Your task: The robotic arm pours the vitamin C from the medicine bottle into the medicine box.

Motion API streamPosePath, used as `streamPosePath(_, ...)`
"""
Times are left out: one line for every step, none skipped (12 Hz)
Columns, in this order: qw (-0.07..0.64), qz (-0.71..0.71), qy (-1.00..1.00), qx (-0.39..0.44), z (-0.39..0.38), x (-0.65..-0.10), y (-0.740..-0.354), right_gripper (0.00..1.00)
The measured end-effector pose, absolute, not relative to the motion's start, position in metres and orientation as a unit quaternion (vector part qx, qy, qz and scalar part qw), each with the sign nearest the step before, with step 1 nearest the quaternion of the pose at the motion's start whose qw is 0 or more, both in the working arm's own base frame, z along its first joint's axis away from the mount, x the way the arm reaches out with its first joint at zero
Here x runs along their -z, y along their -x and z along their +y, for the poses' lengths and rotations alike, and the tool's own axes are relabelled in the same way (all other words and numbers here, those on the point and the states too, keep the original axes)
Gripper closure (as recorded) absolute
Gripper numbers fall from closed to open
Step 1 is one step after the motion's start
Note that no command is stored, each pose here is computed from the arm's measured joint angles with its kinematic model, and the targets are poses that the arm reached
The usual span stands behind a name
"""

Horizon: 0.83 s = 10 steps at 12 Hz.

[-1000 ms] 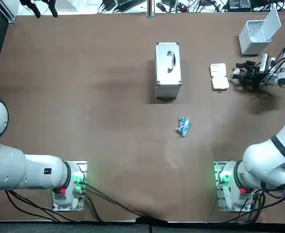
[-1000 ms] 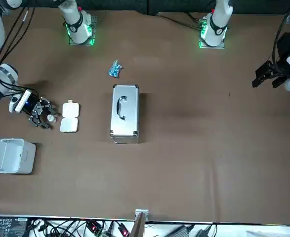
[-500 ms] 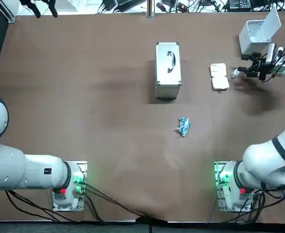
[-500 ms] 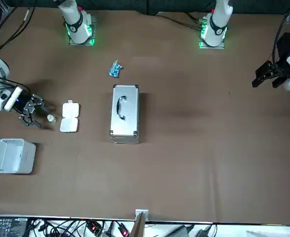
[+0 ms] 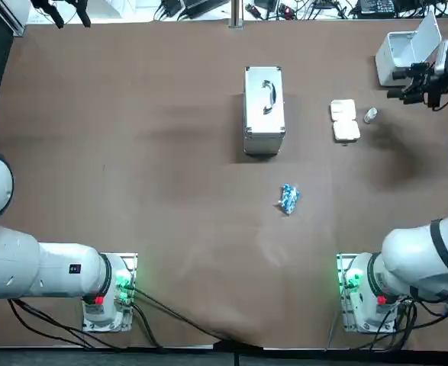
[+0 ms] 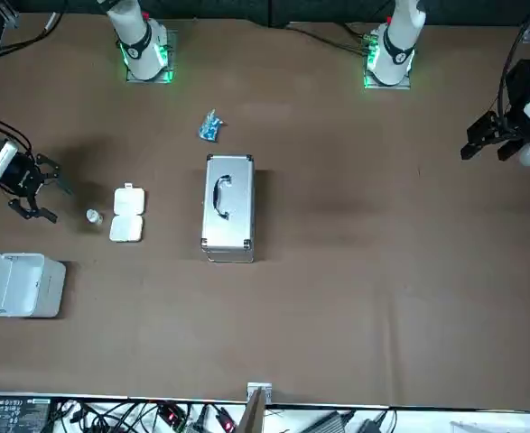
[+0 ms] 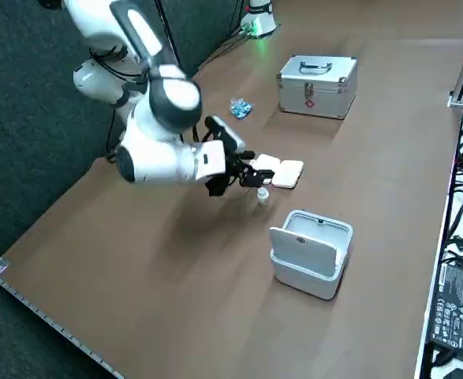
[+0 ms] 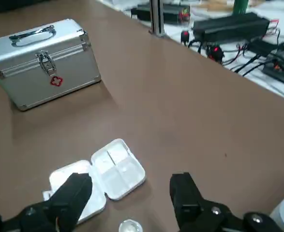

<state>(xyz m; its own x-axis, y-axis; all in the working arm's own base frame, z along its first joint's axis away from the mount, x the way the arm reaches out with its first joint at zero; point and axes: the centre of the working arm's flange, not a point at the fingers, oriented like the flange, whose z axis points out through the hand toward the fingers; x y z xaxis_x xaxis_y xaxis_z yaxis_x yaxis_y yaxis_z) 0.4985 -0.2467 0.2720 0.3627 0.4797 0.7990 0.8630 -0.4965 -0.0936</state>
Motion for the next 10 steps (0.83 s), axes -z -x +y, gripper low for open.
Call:
streamPosePath(0.256, -0.429, 0.792, 0.350, -0.240, -0.287, -0.503, 0.00)
streamPosePath(0.252, -0.426, 0.803, 0.332, -0.231, -0.301, -0.508, 0.00)
streamPosePath(0.242, -0.417, 0.826, 0.292, -0.212, -0.326, -0.517, 0.00)
streamPosePath(0.240, -0.410, 0.839, 0.266, -0.201, -0.338, -0.521, 0.00)
streamPosePath(0.236, -0.399, 0.854, 0.238, -0.191, -0.349, -0.523, 0.00)
streamPosePath(0.232, -0.383, 0.870, 0.208, -0.180, -0.360, -0.526, 0.00)
streamPosePath(0.226, -0.363, 0.886, 0.178, -0.169, -0.369, -0.529, 0.00)
streamPosePath(0.217, -0.347, 0.899, 0.155, -0.160, -0.377, -0.532, 0.00)
streamPosePath(0.206, -0.334, 0.910, 0.136, -0.151, -0.385, -0.536, 0.00)
streamPosePath(0.195, -0.322, 0.919, 0.119, -0.143, -0.391, -0.540, 0.00)
